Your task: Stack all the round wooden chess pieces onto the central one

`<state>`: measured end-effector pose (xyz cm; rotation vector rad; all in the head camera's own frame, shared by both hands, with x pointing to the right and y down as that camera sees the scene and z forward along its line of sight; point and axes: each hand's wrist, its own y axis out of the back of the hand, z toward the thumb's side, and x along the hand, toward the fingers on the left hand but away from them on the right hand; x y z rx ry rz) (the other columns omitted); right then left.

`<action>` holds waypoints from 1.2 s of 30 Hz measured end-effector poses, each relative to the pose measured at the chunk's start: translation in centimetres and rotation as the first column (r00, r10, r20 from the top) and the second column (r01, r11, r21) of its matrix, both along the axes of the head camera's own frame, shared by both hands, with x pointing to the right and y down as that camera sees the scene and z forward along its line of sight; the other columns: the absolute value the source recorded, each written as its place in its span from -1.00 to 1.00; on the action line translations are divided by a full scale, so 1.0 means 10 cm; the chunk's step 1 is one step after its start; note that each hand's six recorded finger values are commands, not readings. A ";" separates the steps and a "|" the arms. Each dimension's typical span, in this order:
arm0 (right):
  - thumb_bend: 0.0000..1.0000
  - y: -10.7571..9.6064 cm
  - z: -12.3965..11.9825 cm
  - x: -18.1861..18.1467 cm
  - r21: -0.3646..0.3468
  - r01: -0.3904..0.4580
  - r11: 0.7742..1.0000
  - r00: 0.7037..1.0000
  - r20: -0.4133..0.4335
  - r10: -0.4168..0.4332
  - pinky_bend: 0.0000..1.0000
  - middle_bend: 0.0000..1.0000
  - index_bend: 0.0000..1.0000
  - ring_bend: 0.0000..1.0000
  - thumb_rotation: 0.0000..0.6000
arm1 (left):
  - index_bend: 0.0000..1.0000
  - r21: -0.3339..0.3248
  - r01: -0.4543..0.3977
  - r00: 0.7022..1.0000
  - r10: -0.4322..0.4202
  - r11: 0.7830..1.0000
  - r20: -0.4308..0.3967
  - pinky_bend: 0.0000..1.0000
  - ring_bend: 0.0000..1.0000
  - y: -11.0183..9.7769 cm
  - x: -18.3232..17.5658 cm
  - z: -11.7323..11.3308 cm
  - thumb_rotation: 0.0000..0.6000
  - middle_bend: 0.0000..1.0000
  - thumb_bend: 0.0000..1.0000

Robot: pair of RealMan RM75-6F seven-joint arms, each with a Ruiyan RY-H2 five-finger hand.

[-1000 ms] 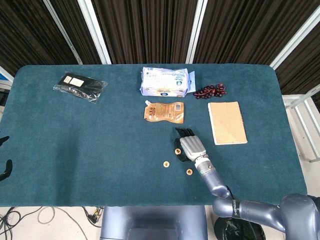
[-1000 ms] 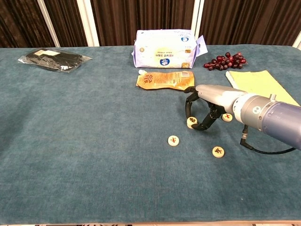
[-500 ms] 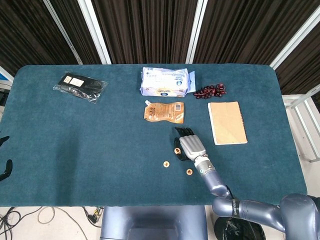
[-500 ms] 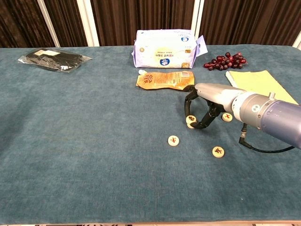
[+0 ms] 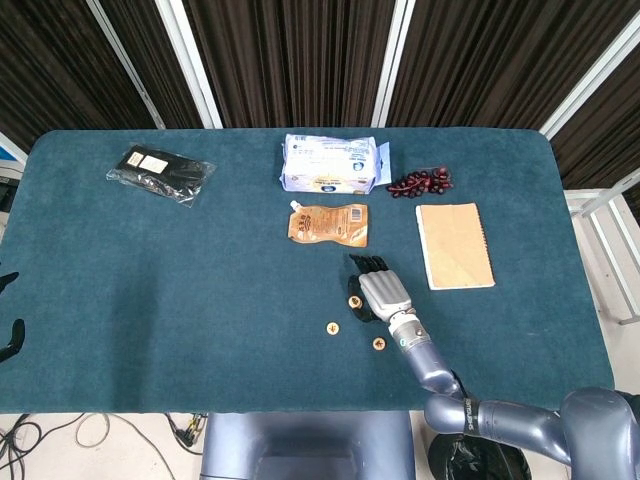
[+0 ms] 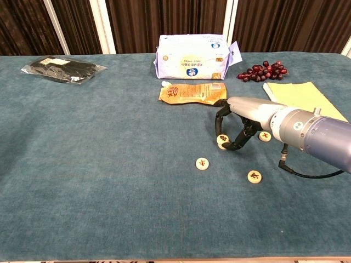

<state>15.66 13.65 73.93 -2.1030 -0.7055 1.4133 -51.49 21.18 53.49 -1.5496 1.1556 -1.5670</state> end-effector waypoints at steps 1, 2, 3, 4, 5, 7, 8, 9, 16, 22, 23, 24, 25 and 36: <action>-0.18 0.00 0.00 0.00 0.001 0.001 1.000 1.000 -0.001 -0.001 -1.00 -1.00 0.08 -1.00 1.00 | -0.68 0.001 0.000 1.000 0.000 1.000 0.000 -1.00 -1.00 0.00 0.00 0.00 1.00 -1.00 -0.02; -0.18 0.00 0.00 0.00 0.001 0.001 1.000 1.000 -0.001 -0.001 -1.00 -1.00 0.07 -1.00 1.00 | -0.68 0.001 0.000 1.000 0.000 1.000 0.000 -1.00 -1.00 0.00 0.00 0.00 1.00 -1.00 -0.02; -0.18 0.00 0.00 0.00 0.001 0.001 1.000 1.000 0.000 -0.001 -1.00 -1.00 0.07 -1.00 1.00 | -0.68 0.001 0.000 1.000 0.000 1.000 0.000 -1.00 -1.00 0.00 0.00 0.00 1.00 -1.00 -0.02; -0.18 0.00 0.00 0.00 0.001 0.002 1.000 1.000 0.000 -0.002 -1.00 -1.00 0.07 -1.00 1.00 | -0.68 0.001 0.001 1.000 -0.001 1.000 0.000 -1.00 -1.00 0.00 0.00 0.00 1.00 -1.00 -0.02; -0.18 0.00 -0.01 0.00 0.002 0.002 1.000 1.000 0.000 -0.002 -1.00 -1.00 0.07 -1.00 1.00 | -0.68 0.001 0.001 1.000 -0.001 1.000 0.000 -1.00 -1.00 0.00 0.00 0.00 1.00 -1.00 -0.02; -0.18 0.00 -0.01 0.00 0.000 0.002 1.000 1.000 0.001 -0.002 -1.00 -1.00 0.07 -1.00 1.00 | -0.68 0.001 0.001 1.000 -0.001 1.000 0.000 -1.00 -1.00 0.00 0.00 0.00 1.00 -1.00 -0.02; -0.18 0.00 -0.01 0.00 -0.001 0.002 1.000 1.000 0.003 -0.002 -1.00 -1.00 0.07 -1.00 1.00 | -0.68 0.001 0.001 1.000 -0.001 1.000 0.000 -1.00 -1.00 0.00 0.00 0.00 1.00 -1.00 -0.02; -0.19 0.00 -0.01 0.00 -0.001 0.001 1.000 1.000 0.003 0.000 -1.00 -1.00 0.07 -1.00 1.00 | -0.68 0.001 0.001 1.000 -0.001 1.000 -0.001 -1.00 -1.00 0.00 0.00 0.00 1.00 -1.00 -0.02; -0.18 0.00 -0.01 0.00 -0.003 0.002 1.000 1.000 0.002 -0.002 -1.00 -1.00 0.05 -1.00 1.00 | -0.68 0.001 0.002 1.000 -0.002 1.000 -0.003 -1.00 -1.00 0.00 0.00 0.00 1.00 -1.00 -0.02; -0.18 0.00 0.00 0.02 -0.006 0.003 1.000 1.000 -0.002 -0.003 -1.00 -1.00 0.05 -1.00 1.00 | -0.68 0.002 0.002 1.000 -0.002 1.000 -0.003 -1.00 -1.00 0.00 0.01 0.00 1.00 -1.00 -0.02; -0.18 0.00 0.00 0.02 -0.006 0.002 1.000 1.000 -0.002 -0.002 -1.00 -1.00 0.05 -1.00 1.00 | -0.68 0.002 0.002 1.000 -0.002 1.000 -0.003 -1.00 -1.00 0.00 0.00 0.00 1.00 -1.00 -0.02; -0.18 0.00 0.00 0.02 -0.007 0.001 1.000 1.000 -0.001 -0.001 -1.00 -1.00 0.05 -1.00 1.00 | -0.68 0.001 0.002 1.000 -0.002 1.000 -0.002 -1.00 -1.00 0.00 0.00 0.00 1.00 -1.00 -0.02; -0.18 0.00 0.00 0.02 -0.007 0.001 1.000 1.000 -0.001 -0.001 -1.00 -1.00 0.05 -1.00 1.00 | -0.68 0.001 0.002 1.000 -0.002 1.000 -0.003 -1.00 -1.00 0.00 0.01 0.00 1.00 -1.00 -0.02; -0.18 0.02 0.00 0.02 -0.010 0.005 1.000 1.000 -0.002 -0.005 -1.00 -1.00 -0.02 -1.00 1.00 | -0.68 0.001 0.002 1.000 -0.002 1.000 -0.003 -1.00 -1.00 -0.01 0.01 0.00 1.00 -1.00 -0.02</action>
